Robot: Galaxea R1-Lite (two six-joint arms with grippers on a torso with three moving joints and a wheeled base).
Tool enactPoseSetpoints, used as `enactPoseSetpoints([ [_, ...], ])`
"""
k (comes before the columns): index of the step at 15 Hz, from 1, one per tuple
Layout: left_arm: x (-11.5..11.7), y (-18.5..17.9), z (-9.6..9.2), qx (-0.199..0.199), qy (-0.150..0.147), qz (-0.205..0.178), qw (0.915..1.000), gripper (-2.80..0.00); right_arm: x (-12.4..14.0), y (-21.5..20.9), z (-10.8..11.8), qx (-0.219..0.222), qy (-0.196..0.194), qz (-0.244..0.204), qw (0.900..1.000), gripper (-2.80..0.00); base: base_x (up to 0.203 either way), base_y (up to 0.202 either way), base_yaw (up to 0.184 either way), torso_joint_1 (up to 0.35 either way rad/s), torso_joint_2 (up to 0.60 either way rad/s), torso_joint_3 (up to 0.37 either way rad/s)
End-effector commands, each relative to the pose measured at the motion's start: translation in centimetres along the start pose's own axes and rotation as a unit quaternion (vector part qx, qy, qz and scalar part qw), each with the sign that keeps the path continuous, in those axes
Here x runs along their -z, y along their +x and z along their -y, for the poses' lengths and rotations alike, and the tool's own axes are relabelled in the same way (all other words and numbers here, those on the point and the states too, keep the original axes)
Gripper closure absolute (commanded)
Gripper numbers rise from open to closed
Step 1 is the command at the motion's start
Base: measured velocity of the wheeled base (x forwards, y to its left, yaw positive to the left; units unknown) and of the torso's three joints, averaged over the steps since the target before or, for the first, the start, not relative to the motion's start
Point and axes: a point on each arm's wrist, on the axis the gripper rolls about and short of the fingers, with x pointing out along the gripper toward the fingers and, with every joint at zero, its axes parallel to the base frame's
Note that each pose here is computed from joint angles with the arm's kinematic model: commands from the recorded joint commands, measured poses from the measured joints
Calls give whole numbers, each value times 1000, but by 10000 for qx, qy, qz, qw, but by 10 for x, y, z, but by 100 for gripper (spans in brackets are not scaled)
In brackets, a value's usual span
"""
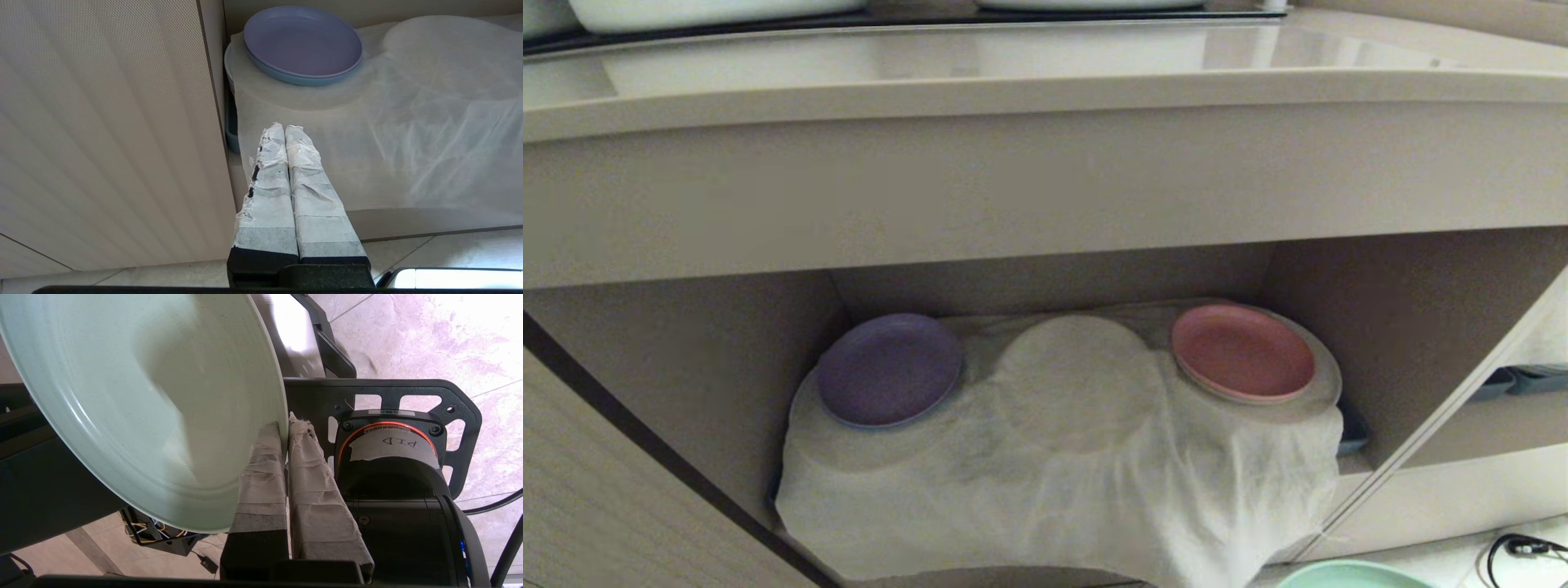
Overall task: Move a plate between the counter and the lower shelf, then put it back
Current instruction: Put the plate in the cupboard
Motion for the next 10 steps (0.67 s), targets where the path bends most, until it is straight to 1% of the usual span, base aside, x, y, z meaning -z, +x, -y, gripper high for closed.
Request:
enactPoseSetpoints([
  [1,0,0,0,0,1,-1,10000,0,-1,1,0,-13,11,4,10000,0,0,0,0,0,0,0],
  [4,0,0,0,0,-4,-1,10000,0,-8,7,-1,-34,2,66,10000,0,0,0,0,0,0,0],
  [7,0,0,0,0,-6,-1,10000,0,-15,12,-2,-40,12,9,10000,0,0,0,0,0,0,0],
  [10,0,0,0,0,2,-1,10000,0,-26,19,-5,-181,7,-38,9998,0,0,0,0,0,0,0],
])
